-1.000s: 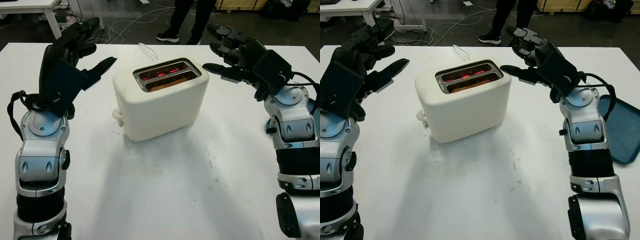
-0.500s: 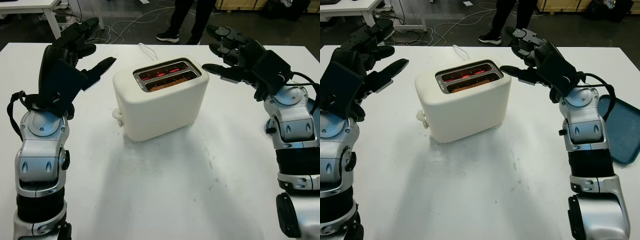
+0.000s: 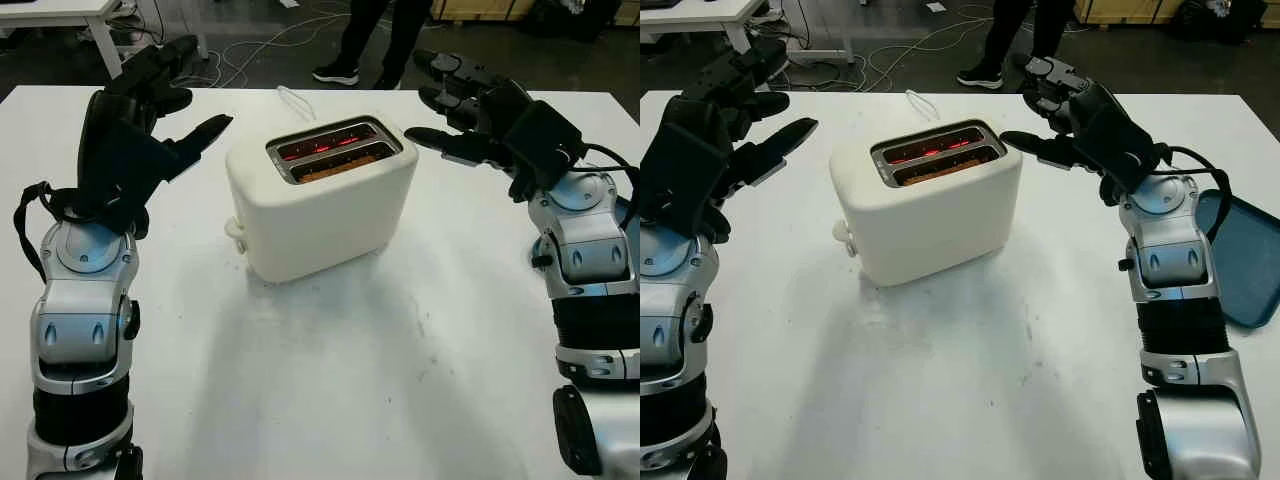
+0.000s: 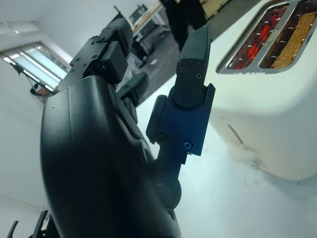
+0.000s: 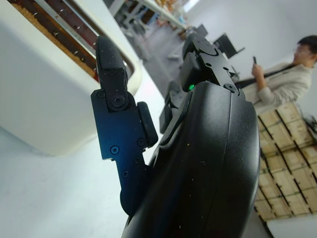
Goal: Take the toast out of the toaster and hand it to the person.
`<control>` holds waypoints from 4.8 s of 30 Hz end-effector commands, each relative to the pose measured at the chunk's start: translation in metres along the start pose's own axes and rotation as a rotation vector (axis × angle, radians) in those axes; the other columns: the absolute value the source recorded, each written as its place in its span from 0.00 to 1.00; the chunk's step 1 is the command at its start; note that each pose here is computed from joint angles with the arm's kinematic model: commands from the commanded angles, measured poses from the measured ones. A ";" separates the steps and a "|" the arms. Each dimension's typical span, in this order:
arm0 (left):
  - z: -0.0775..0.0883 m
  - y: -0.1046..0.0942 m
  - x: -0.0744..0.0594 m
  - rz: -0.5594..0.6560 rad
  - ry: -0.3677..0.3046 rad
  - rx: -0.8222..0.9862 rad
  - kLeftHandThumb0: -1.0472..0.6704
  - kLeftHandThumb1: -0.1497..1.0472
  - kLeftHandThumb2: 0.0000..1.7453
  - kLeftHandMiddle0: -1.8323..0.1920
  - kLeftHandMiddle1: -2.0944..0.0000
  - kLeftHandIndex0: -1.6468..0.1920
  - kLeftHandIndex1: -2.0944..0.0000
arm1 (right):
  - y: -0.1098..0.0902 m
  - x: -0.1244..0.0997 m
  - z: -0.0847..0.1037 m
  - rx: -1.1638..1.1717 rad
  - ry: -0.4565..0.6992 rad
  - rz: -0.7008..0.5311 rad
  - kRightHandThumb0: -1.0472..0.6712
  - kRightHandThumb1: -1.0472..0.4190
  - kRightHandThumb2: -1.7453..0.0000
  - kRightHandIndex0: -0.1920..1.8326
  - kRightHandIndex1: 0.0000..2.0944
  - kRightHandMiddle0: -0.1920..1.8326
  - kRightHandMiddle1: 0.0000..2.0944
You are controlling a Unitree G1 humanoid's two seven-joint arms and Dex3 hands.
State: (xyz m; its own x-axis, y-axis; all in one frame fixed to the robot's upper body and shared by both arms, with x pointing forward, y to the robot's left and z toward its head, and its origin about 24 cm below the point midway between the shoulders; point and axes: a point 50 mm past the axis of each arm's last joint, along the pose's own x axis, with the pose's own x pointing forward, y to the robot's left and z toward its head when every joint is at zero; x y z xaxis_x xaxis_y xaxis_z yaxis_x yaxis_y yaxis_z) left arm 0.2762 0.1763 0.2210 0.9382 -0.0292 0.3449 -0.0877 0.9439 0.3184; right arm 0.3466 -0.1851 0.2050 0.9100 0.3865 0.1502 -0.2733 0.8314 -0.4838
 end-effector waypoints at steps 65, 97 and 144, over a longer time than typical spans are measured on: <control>-0.004 0.001 -0.001 0.012 0.012 0.015 0.30 0.89 0.10 0.88 0.55 0.70 0.92 | -0.001 0.000 0.005 -0.020 0.001 -0.003 0.32 0.09 0.96 0.22 0.00 0.23 0.00; -0.002 0.001 0.003 -0.014 -0.001 0.012 0.30 0.89 0.11 0.90 0.53 0.72 0.90 | -0.001 0.001 0.007 -0.031 0.004 -0.001 0.33 0.09 0.95 0.22 0.00 0.23 0.00; -0.004 0.001 -0.001 0.002 0.011 0.005 0.31 0.89 0.10 0.89 0.55 0.72 0.88 | -0.010 0.012 0.024 -0.041 -0.144 0.008 0.43 0.21 1.00 0.40 0.09 0.38 0.07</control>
State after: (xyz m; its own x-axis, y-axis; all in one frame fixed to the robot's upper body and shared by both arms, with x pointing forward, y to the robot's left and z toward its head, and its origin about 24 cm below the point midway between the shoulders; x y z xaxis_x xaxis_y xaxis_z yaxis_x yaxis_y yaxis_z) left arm 0.2781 0.1776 0.2179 0.9438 -0.0293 0.3291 -0.0832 0.9429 0.3225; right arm 0.3515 -0.1809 0.2180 0.8736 0.4420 0.2036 -0.2929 0.8116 -0.5055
